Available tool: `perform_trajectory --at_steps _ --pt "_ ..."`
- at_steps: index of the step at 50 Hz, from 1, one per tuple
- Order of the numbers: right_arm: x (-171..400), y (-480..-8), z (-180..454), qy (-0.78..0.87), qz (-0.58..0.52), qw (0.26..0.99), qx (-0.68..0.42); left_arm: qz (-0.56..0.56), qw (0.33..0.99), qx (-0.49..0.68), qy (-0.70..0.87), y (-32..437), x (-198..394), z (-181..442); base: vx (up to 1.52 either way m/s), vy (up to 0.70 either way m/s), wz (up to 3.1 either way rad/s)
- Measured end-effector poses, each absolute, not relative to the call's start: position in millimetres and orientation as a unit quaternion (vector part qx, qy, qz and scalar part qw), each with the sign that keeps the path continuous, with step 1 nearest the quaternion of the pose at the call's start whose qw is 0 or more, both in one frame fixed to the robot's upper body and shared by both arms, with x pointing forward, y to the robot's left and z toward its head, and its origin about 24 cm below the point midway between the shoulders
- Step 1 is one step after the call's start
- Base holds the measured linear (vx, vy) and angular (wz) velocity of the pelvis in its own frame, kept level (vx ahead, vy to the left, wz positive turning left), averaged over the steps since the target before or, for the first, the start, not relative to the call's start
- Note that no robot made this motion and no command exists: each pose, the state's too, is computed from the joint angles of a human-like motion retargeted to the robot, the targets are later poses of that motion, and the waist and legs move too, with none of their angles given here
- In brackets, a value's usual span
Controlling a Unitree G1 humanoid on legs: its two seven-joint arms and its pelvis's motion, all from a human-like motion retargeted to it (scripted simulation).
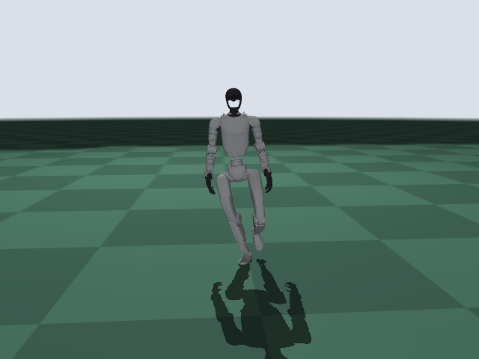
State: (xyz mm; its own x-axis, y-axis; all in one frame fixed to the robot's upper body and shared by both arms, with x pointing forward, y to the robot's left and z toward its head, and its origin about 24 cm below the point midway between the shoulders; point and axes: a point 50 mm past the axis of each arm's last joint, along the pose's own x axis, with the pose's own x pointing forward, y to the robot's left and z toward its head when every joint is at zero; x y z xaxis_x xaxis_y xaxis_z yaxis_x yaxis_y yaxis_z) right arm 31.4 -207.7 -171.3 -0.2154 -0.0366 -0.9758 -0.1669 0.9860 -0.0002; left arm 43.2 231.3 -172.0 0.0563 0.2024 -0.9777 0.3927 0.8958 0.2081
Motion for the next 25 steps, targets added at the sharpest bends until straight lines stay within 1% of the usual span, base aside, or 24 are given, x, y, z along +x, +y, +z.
perform_trajectory --at_steps 3,8,9,12,18,22,25 --pt "70 -200 -171 0.732 0.093 0.665 -0.117 -0.07 0.686 0.208 0.694 228 33 -173 0.58 0.56 -0.12" --pt "125 -186 -163 0.645 0.148 0.725 -0.191 -0.101 0.648 0.188 0.732 219 10 -176 0.63 0.53 0.14" --pt "134 -182 -160 0.629 0.159 0.733 -0.202 -0.104 0.641 0.185 0.737 219 6 -176 0.75 0.12 -0.61" --pt "155 -167 -154 0.59 0.192 0.753 -0.221 -0.1 0.631 0.183 0.747 225 2 -174 0.77 -0.42 -0.61" --pt "160 -156 -152 0.558 0.21 0.765 -0.244 -0.094 0.657 0.163 0.73 223 14 -175 0.84 0.09 -1.03" --pt "144 -171 -158 0.576 0.175 0.76 -0.245 -0.09 0.682 0.199 0.698 233 42 -171 0.64 0.02 -0.21" --pt "121 -182 -164 0.607 0.137 0.753 -0.212 -0.065 0.71 0.223 0.665 239 66 -167 0.72 -0.1 0.43"
